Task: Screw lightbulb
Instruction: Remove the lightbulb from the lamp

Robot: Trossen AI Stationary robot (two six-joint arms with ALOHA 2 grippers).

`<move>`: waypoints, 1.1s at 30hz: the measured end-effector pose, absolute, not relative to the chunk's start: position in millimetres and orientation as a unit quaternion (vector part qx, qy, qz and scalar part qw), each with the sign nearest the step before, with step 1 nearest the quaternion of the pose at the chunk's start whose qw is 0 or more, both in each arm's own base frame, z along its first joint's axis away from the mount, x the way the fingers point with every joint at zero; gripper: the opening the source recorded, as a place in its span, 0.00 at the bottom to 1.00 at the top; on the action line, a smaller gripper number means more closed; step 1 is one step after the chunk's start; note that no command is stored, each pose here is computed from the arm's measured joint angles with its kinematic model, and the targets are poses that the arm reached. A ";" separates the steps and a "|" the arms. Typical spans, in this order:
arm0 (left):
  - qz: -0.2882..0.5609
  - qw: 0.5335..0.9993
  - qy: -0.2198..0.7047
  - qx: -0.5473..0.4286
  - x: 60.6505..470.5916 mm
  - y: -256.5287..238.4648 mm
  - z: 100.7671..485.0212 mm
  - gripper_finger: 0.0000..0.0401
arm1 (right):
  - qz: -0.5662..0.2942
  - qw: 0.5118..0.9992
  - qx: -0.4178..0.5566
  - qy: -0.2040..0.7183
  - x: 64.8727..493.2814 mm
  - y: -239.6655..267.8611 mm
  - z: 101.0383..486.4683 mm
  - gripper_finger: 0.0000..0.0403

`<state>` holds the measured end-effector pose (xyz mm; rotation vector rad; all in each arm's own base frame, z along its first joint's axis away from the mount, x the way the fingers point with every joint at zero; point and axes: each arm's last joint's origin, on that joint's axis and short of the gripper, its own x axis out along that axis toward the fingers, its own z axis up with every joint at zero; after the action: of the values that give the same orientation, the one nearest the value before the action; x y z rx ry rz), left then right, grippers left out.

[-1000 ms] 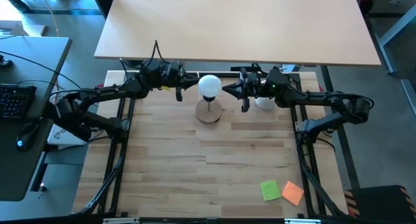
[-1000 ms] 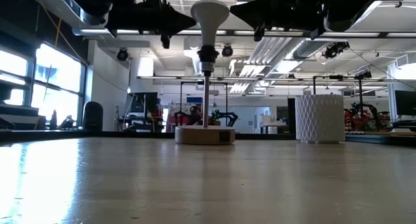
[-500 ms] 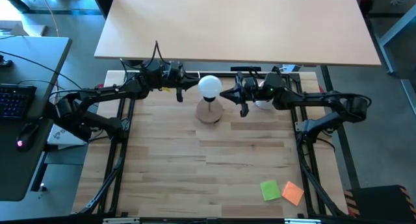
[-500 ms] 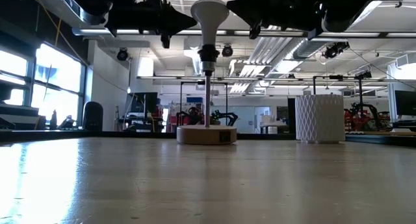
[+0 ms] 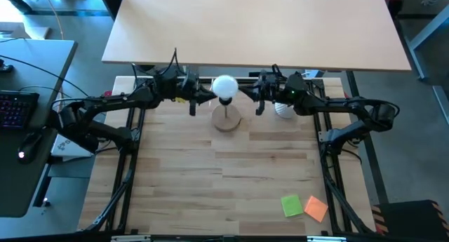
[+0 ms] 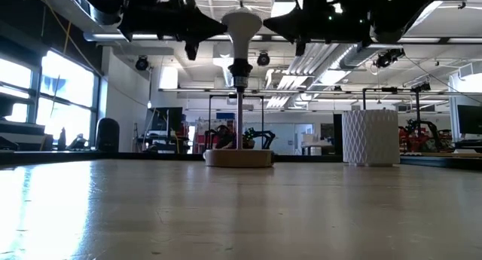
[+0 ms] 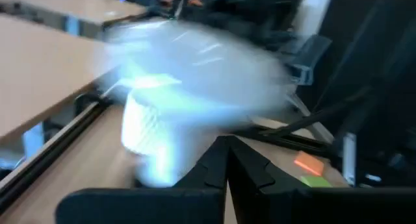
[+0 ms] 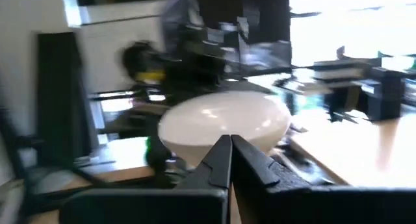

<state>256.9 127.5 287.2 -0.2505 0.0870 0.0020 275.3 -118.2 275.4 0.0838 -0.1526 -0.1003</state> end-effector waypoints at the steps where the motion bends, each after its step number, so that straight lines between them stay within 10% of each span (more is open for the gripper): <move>1: -0.004 0.992 0.041 -0.119 256.3 124.7 289.5 0.00 | -0.064 0.994 0.048 -0.070 275.0 -120.3 273.8 0.00; 33: 0.096 0.995 0.004 -0.029 255.9 84.3 312.6 0.00 | -0.157 0.986 0.023 -0.042 289.1 -147.6 297.1 0.00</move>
<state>255.9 84.3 312.6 -0.0576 0.0073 0.1929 289.1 -147.6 297.1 0.0472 -0.0838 -0.3159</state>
